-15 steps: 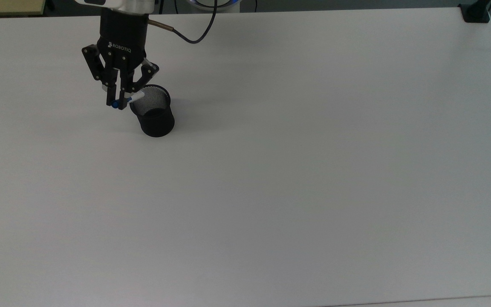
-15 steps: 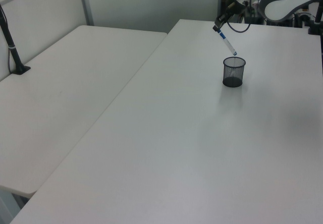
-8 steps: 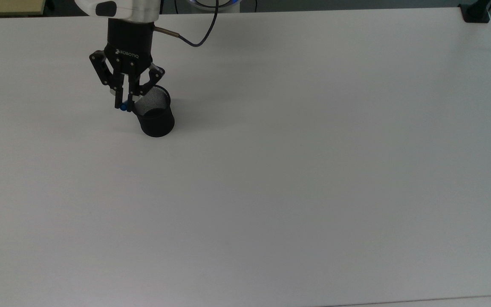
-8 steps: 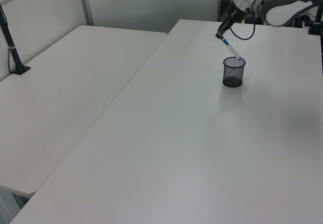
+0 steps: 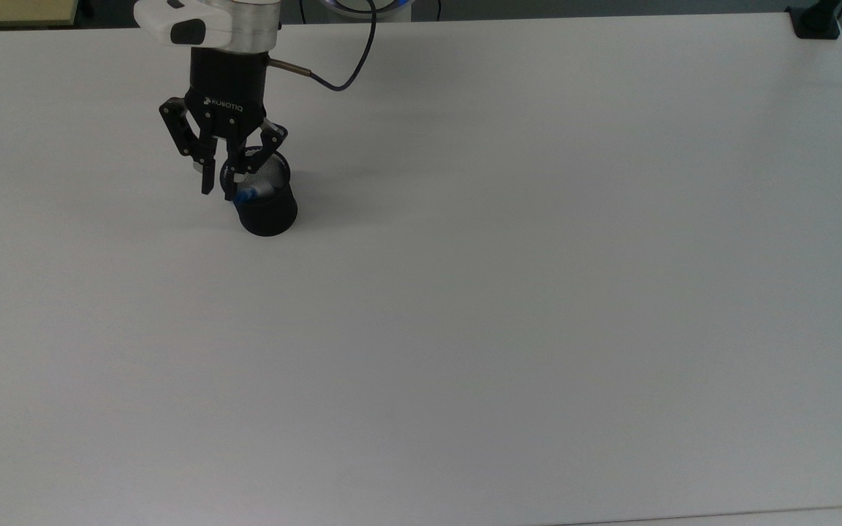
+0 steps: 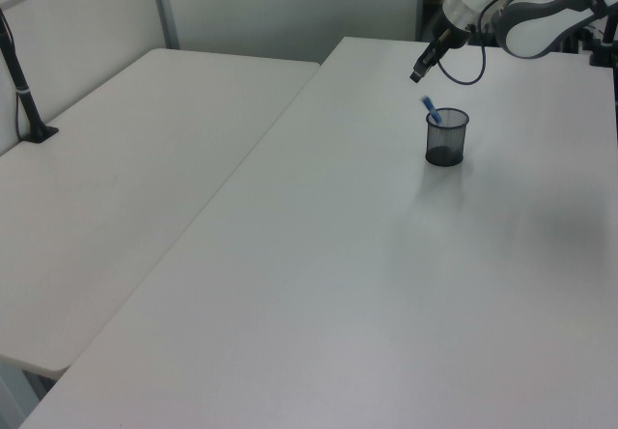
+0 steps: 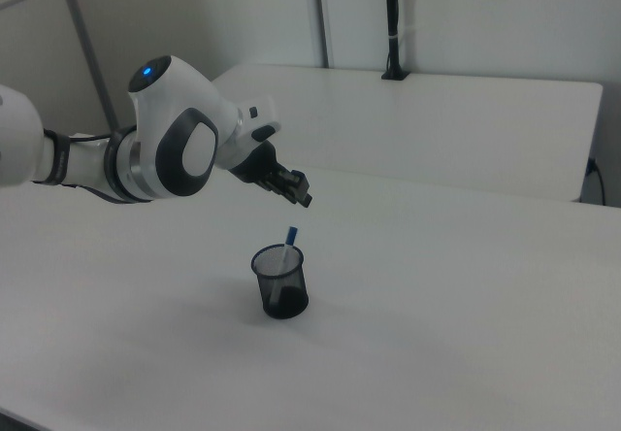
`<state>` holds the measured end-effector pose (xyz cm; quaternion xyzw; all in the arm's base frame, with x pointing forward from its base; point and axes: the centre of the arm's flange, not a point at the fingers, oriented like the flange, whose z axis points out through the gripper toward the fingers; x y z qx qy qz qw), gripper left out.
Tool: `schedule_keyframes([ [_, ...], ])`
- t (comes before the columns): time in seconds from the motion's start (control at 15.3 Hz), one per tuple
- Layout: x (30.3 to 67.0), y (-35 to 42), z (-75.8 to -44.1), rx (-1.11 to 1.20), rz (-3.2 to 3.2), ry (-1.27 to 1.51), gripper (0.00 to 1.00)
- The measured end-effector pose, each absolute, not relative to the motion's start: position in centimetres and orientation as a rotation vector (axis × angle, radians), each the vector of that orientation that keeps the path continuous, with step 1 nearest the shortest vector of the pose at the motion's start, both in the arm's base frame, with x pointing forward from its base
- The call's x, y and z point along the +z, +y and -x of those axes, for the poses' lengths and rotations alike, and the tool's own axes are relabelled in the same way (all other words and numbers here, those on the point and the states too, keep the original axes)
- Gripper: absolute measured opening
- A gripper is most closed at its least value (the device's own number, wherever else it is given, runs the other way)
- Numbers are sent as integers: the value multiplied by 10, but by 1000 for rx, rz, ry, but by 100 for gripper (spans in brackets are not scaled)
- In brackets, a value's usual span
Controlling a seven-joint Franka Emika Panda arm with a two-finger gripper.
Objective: Insert the marker
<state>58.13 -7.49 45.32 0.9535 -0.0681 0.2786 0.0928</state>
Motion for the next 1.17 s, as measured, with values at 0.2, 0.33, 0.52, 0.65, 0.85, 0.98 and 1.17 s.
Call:
schedule_keyframes([
  [0.2, 454, -75, -581, 830, -2830, -202, 30],
  [0.33, 455, -75, -581, 833, -2829, -206, 31],
  [0.52, 458, -75, -581, 843, -2828, -226, 41],
  [0.65, 463, -76, -580, 828, -2829, -262, 57],
  [0.85, 481, -68, -580, 673, -2838, -337, 88],
  [0.98, 512, -51, -581, 538, -2879, -407, 100],
  [1.17, 544, -39, -577, 403, -2932, -494, 100],
])
